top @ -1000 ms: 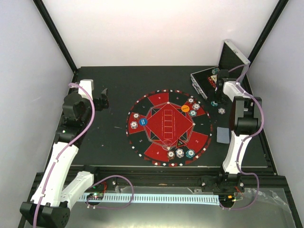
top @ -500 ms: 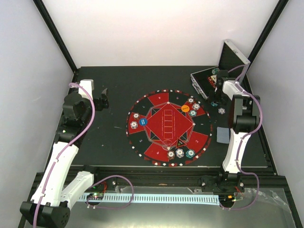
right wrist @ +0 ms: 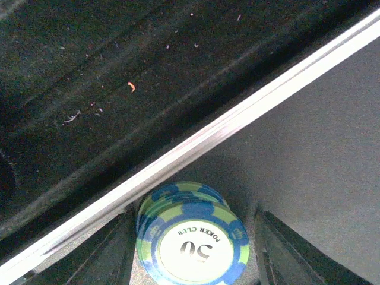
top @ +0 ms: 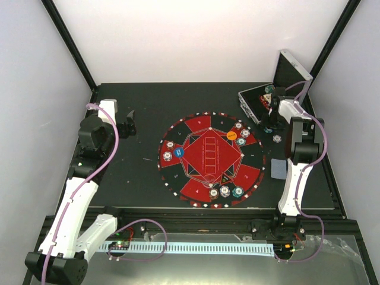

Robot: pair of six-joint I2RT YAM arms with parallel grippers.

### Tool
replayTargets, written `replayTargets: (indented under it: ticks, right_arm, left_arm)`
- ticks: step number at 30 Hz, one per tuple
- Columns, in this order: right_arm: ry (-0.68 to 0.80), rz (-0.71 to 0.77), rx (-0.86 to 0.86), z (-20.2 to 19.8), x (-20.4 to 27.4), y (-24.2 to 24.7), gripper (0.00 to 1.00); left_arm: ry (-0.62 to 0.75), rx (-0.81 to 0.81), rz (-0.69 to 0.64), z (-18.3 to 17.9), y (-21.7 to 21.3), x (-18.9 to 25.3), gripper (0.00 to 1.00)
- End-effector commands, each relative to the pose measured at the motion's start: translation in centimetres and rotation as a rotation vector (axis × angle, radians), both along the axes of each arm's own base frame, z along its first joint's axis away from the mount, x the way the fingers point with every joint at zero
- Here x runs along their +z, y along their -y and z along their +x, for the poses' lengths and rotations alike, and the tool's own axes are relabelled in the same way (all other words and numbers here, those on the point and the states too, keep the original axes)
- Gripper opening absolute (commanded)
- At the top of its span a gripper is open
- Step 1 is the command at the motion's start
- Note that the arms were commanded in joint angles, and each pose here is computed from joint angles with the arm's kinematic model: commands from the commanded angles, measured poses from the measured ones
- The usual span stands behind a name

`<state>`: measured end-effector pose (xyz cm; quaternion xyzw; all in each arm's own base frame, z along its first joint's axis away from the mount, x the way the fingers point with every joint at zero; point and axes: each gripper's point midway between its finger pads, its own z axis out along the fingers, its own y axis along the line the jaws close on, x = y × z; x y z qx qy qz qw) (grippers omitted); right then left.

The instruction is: Distribute texas hold em gaming equipment

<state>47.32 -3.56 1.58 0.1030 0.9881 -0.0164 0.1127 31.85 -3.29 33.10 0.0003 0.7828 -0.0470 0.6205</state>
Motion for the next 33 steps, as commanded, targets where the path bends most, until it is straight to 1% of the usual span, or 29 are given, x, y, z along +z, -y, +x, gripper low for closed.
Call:
replayTargets:
  ticks: [1, 6, 12, 16, 18, 20, 23, 33]
  right_arm:
    - [-0.041, 0.008, 0.027, -0.3, -0.7, 0.0, 0.56]
    - [-0.057, 0.015, 0.037, -0.5, -0.8, -0.1, 0.55]
    - [-0.076, 0.031, 0.046, -0.6, -1.0, -0.4, 0.51]
    - [-0.101, 0.084, 0.059, -1.0, -2.1, -1.3, 0.46]
    - [-0.126, 0.079, 0.054, -1.5, -3.1, -1.2, 0.43]
    - [-0.124, 0.073, 0.053, -1.7, -3.3, -1.2, 0.42]
    - [-0.096, 0.066, 0.052, -1.5, -2.3, -1.1, 0.41]
    - [0.052, 0.032, 0.035, -0.2, 3.6, -0.6, 0.38]
  left_arm:
    - [0.020, -0.001, -0.013, -0.1, 0.0, 0.6, 0.99]
    - [0.026, -0.003, -0.014, -0.1, 0.0, 0.9, 0.99]
    - [0.029, -0.004, -0.015, -0.2, 0.0, 0.9, 0.99]
    - [0.032, -0.002, -0.015, -0.3, 0.0, 1.0, 0.99]
    - [0.032, 0.001, -0.013, -0.3, -0.1, 1.0, 0.99]
    - [0.032, 0.004, -0.012, -0.3, -0.1, 1.0, 0.99]
    - [0.029, 0.006, -0.009, -0.2, -0.2, 0.9, 0.99]
    - [0.027, 0.006, -0.010, -0.2, -0.2, 0.8, 0.99]
